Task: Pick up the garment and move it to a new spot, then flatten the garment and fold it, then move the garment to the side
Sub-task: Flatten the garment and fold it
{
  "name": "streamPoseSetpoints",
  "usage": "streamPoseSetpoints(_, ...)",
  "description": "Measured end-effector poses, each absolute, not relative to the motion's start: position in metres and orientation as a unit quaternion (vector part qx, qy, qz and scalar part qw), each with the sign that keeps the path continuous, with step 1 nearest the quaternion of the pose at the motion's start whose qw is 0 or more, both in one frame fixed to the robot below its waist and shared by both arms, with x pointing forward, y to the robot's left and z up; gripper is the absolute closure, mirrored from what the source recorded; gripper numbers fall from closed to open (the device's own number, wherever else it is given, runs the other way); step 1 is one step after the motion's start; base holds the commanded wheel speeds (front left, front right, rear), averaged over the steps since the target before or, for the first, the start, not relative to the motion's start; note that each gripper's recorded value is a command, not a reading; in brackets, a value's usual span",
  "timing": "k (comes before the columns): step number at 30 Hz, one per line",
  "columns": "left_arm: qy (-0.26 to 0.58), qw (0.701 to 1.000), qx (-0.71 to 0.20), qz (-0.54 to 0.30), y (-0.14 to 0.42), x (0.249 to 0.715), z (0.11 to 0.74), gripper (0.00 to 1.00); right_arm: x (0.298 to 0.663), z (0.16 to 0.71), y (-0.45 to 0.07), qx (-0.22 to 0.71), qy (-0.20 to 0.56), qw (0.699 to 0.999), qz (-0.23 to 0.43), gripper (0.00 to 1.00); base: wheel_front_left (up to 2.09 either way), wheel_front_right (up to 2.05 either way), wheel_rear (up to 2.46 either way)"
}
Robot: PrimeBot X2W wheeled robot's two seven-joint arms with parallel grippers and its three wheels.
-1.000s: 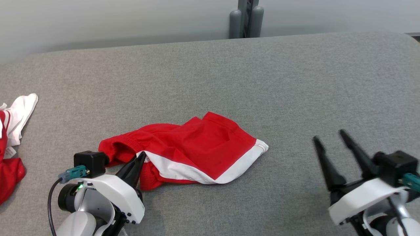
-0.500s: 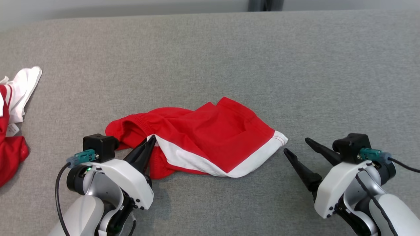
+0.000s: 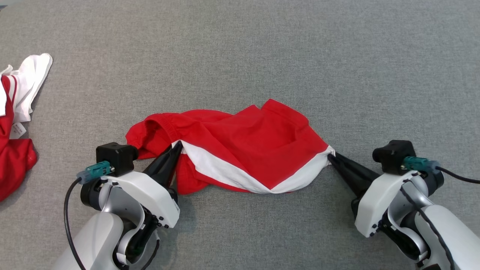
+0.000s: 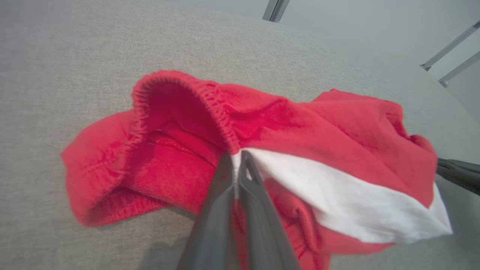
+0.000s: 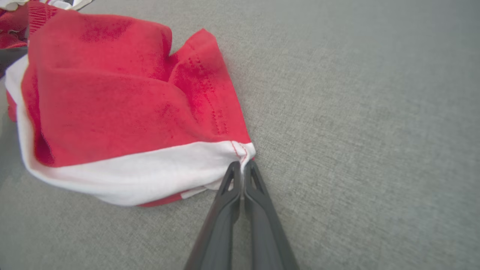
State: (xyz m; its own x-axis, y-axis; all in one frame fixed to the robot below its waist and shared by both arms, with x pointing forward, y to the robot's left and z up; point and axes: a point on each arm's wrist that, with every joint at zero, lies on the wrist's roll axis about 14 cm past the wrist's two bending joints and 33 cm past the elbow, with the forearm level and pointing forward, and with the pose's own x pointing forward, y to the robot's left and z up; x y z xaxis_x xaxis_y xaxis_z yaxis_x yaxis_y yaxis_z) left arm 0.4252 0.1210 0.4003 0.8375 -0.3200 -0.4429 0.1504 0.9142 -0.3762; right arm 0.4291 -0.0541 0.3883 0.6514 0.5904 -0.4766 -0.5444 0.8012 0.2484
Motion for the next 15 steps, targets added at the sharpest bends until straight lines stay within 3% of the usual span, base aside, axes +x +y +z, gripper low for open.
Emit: streamPoseSetpoints(15, 0.157, 0.953, -0.17, -0.196, 0.103, 0.443, 0.494, 1.0, 0.469, 0.507, -0.1, 0.106, 0.031, 0.973, 0.203, 1.0, 0.0, 0.0, 0.0)
